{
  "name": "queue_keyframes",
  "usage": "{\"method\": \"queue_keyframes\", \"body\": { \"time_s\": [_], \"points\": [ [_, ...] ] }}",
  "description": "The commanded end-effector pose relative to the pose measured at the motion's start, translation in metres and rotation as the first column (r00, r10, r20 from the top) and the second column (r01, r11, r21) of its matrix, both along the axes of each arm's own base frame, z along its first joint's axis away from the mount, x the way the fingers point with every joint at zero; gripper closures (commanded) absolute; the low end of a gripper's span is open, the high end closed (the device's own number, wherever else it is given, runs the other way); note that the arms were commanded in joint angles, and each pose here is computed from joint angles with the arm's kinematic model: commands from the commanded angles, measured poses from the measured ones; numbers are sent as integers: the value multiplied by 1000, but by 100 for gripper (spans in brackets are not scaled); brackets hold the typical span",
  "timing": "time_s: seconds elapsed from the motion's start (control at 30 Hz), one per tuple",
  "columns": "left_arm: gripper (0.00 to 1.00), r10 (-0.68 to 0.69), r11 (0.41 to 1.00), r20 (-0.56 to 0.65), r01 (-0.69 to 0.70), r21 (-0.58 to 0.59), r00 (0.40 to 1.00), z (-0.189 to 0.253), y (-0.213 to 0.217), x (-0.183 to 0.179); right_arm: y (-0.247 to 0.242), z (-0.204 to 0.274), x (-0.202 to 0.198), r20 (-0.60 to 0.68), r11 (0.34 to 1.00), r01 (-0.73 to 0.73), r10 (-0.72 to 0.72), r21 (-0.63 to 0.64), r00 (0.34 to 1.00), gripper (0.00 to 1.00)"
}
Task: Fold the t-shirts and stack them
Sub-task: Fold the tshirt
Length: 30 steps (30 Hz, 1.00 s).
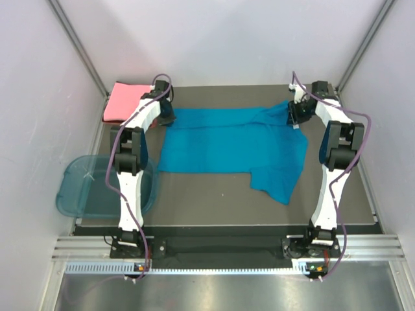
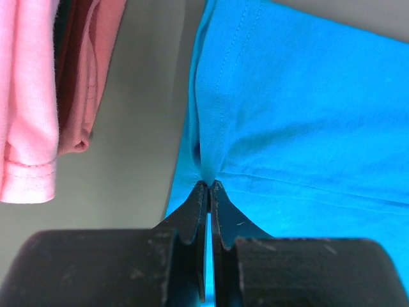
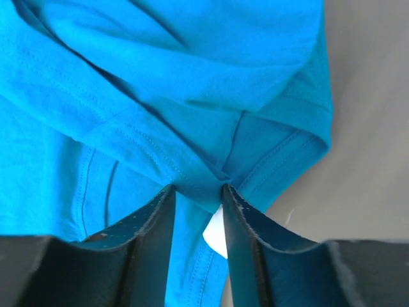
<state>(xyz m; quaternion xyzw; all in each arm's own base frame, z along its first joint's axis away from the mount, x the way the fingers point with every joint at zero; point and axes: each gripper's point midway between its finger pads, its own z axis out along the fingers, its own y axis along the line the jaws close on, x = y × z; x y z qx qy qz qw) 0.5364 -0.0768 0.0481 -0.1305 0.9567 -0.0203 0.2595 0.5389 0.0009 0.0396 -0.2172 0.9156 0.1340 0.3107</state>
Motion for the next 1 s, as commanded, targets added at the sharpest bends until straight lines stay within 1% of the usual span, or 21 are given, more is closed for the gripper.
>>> {"method": "queue_keyframes", "body": {
  "time_s": [0.0, 0.03, 0.07, 0.13, 0.17, 0.2, 0.37, 0.5, 0.63, 0.73, 0.97],
  "points": [
    [97, -3, 1000, 53, 3, -4, 999, 19, -3, 10, 7, 33, 24, 115, 1000, -17, 15, 18, 993, 65],
    [97, -3, 1000, 53, 3, -4, 999, 19, -3, 10, 8, 34, 24, 117, 1000, -21, 18, 23, 993, 67],
    [97, -3, 1000, 53, 3, -4, 999, 19, -3, 10, 7, 35, 25, 121, 1000, -21, 19, 21, 993, 78],
    [97, -3, 1000, 50, 3, -4, 999, 18, -3, 9, 7, 36, 23, 129, 1000, -24, 22, 18, 991, 88],
    [97, -3, 1000, 50, 3, -2, 999, 18, -4, 9, 7, 37, 25, 140, 1000, -25, 23, 16, 990, 97],
    [97, -4, 1000, 45, 4, -3, 999, 16, -4, 9, 7, 39, 23, 147, 999, -31, 28, 13, 989, 100],
    [97, 0, 1000, 40, 0, -10, 999, 13, -5, 9, 2, 56, 23, 197, 1000, -15, 17, -12, 980, 100],
    [97, -2, 1000, 42, 2, -6, 999, 13, -6, 11, -2, 91, 26, 311, 1000, 0, 8, -26, 950, 100],
    [97, -1, 1000, 37, 0, 4, 999, 11, -4, 12, -3, 117, 21, 367, 1000, 7, -1, -14, 930, 100],
    [97, 0, 1000, 34, 0, 6, 999, 10, -4, 12, -1, 125, 15, 388, 1000, 4, 0, -9, 922, 100],
    [96, -7, 1000, 33, 7, 0, 999, 10, -5, 13, 1, 127, -3, 382, 1000, 0, 3, -6, 924, 100]
  ]
}}
